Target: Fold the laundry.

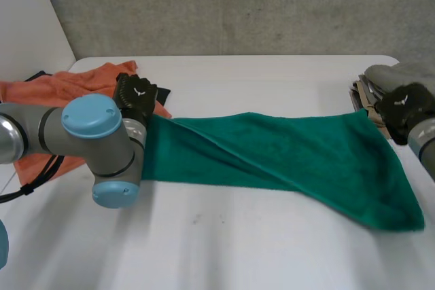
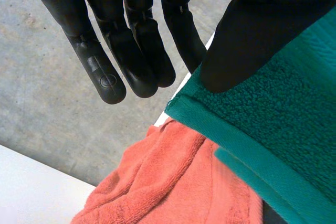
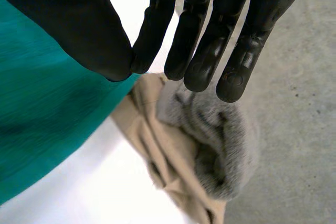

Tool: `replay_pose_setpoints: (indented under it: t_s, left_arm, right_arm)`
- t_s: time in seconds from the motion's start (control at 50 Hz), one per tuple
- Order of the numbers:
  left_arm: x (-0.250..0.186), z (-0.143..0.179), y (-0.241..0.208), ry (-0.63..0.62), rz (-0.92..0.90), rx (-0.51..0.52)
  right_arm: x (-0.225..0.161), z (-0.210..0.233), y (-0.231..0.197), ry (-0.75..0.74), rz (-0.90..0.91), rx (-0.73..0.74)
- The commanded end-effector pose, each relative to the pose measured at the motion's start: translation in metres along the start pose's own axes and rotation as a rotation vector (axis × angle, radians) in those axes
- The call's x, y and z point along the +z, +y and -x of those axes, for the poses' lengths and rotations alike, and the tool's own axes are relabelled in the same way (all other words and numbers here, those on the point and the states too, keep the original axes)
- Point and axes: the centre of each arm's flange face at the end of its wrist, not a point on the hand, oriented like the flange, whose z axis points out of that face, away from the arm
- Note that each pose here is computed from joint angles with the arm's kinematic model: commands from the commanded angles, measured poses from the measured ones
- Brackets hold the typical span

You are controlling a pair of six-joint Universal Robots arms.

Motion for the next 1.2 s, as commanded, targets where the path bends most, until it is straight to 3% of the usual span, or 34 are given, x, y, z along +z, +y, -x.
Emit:
replay_pose_setpoints:
  t_s: [0.02, 0.16, 0.28, 0.6, 0.82, 0.94, 1.06, 1.2]
  left_arm:
    - [-0.006, -0.005, 0.002, 0.019, 0.008, 0.004]
    - [0.0, 0.0, 0.001, 0.003, 0.001, 0.004]
    - [0.006, 0.003, -0.001, -0.012, -0.012, -0.003]
    - [0.012, 0.003, 0.0, -0.023, -0.013, -0.008]
    - [0.008, 0.002, 0.003, -0.015, 0.0, -0.005]
    - [-0.006, 0.008, -0.003, -0.003, 0.008, -0.001]
    - [-0.039, 0.037, -0.023, 0.012, 0.026, 0.013]
    - [-0.117, 0.066, -0.029, 0.146, 0.175, 0.06]
  right_arm:
    - [-0.004, -0.001, -0.003, -0.125, 0.079, 0.067]
    - [-0.054, -0.016, -0.022, -0.221, 0.146, 0.112]
    - [-0.094, 0.0, -0.024, -0.36, 0.19, 0.116]
    - [-0.078, 0.066, 0.035, -0.376, 0.186, 0.087]
    - [-0.063, 0.077, 0.048, -0.365, 0.18, 0.088]
    - [-0.055, 0.065, 0.042, -0.311, 0.148, 0.097]
    - [-0.066, 0.004, 0.007, -0.149, 0.066, 0.079]
    - [-0.09, -0.026, -0.007, -0.245, 0.169, 0.038]
